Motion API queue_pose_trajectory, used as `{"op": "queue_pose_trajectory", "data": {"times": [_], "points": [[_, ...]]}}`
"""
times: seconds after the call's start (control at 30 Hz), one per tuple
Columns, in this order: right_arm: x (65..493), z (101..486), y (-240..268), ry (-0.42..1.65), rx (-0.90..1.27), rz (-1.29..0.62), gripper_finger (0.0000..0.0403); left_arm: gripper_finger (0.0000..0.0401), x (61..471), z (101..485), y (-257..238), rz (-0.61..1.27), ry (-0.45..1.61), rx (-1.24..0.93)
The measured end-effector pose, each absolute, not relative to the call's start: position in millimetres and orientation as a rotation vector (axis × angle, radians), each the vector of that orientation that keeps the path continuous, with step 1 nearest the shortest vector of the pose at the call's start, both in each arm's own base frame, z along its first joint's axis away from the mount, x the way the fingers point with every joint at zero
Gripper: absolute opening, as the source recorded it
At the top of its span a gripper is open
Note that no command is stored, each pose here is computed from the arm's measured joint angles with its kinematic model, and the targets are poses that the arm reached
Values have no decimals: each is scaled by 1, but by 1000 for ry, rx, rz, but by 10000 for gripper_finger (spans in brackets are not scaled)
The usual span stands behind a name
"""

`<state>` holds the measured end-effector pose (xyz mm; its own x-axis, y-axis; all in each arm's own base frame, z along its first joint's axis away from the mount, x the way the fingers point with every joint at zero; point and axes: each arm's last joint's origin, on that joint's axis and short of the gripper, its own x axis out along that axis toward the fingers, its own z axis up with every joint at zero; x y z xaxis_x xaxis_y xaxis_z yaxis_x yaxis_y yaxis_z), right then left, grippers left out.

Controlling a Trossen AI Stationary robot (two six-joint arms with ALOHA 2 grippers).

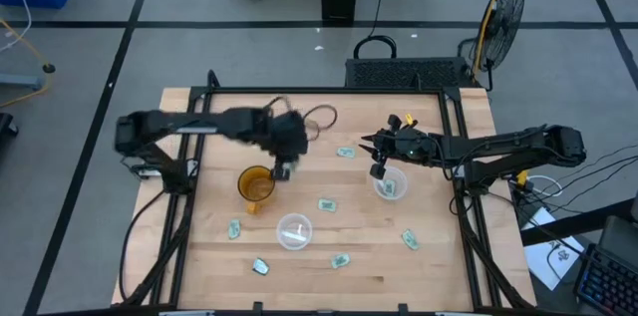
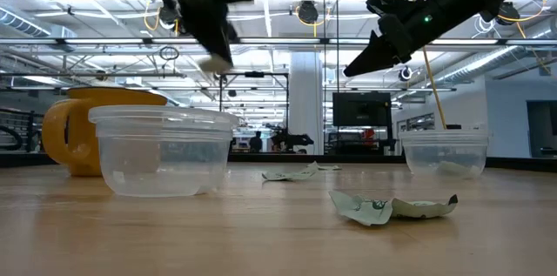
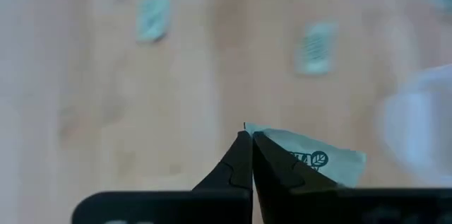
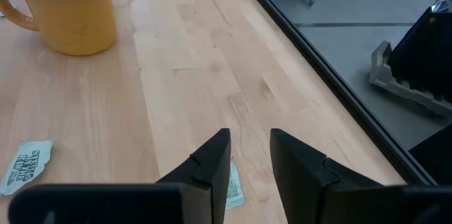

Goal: Pick and place Stevia / Truvia into bins
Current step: Put the white stevia packet into the left transparent container

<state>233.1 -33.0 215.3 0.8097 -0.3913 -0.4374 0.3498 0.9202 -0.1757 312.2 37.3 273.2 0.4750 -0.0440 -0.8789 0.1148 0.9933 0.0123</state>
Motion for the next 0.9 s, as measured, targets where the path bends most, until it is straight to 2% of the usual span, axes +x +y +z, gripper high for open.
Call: {"op": "queue_pose_trajectory", "data": {"times": [0.23,0.47,0.67,0.77,0.9], "points": [[233,215,-33,486,-88,-397,93,4,323,268,-57,-282,1007,91],[232,212,-33,474,-86,-398,93,13,328,231,-127,-356,1062,165],[229,204,-33,451,-84,-400,93,4,328,218,-131,-248,1122,184],[229,205,-33,434,-83,-401,93,14,328,215,-123,-196,1161,184],[231,208,-33,397,-81,-401,93,25,331,204,-111,-238,1194,113]]}}
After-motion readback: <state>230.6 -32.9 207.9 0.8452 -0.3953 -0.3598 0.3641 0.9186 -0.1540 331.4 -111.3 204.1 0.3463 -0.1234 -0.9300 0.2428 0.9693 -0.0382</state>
